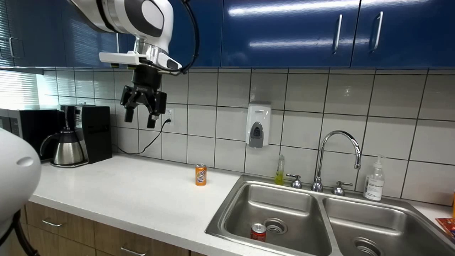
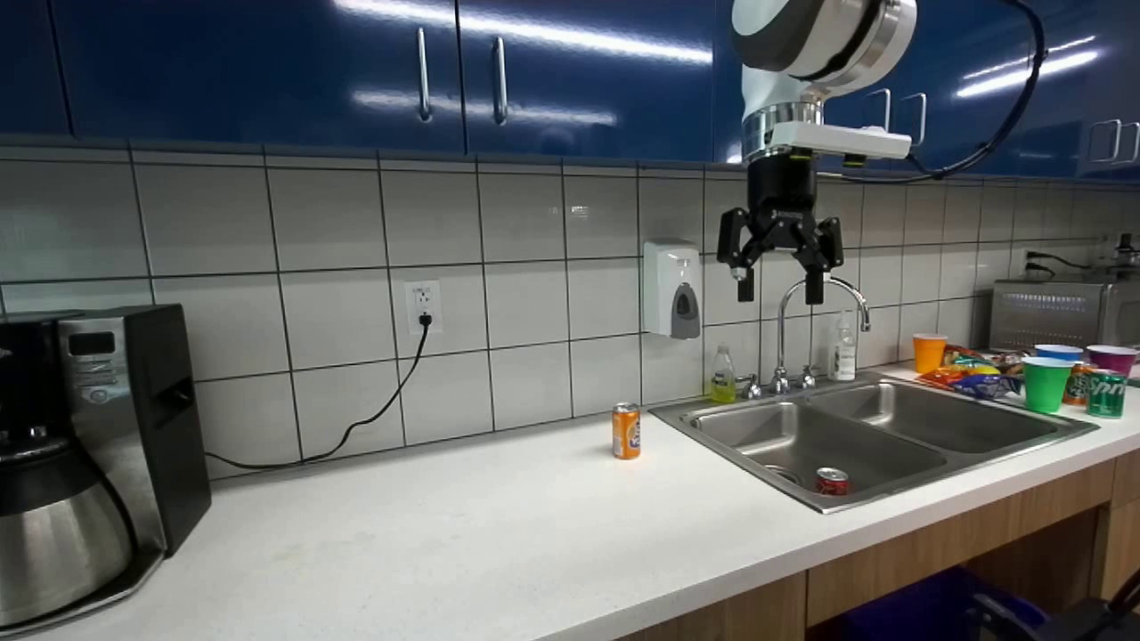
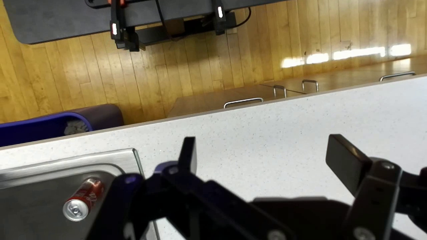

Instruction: Put the red can on the counter to the left

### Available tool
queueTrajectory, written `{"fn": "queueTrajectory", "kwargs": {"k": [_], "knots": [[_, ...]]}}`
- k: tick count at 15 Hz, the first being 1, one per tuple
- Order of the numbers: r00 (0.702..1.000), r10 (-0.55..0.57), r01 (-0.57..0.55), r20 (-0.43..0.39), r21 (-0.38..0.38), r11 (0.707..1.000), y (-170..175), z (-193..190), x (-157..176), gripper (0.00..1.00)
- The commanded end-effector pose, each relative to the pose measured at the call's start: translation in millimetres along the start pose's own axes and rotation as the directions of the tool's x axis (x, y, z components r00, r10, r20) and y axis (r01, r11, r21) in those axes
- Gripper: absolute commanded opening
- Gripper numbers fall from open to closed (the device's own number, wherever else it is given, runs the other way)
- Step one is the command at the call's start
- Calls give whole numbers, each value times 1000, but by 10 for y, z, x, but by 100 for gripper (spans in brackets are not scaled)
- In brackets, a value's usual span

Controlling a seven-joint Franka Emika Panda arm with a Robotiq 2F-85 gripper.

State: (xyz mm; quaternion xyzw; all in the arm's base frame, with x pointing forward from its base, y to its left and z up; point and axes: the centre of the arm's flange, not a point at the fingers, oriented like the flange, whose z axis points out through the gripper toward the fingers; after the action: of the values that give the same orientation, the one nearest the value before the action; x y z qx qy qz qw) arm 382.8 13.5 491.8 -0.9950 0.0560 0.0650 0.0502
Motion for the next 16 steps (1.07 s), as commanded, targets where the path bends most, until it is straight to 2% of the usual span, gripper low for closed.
{"fn": "queueTrajectory", "kwargs": {"k": [1,12,16], "knots": [[1000,15,-15,-21,-15,1000,247,76,193,100],[994,105,-105,-20,-33,994,920,631,373,100],[992,123,-124,-21,-10,992,1067,852,508,100]]}}
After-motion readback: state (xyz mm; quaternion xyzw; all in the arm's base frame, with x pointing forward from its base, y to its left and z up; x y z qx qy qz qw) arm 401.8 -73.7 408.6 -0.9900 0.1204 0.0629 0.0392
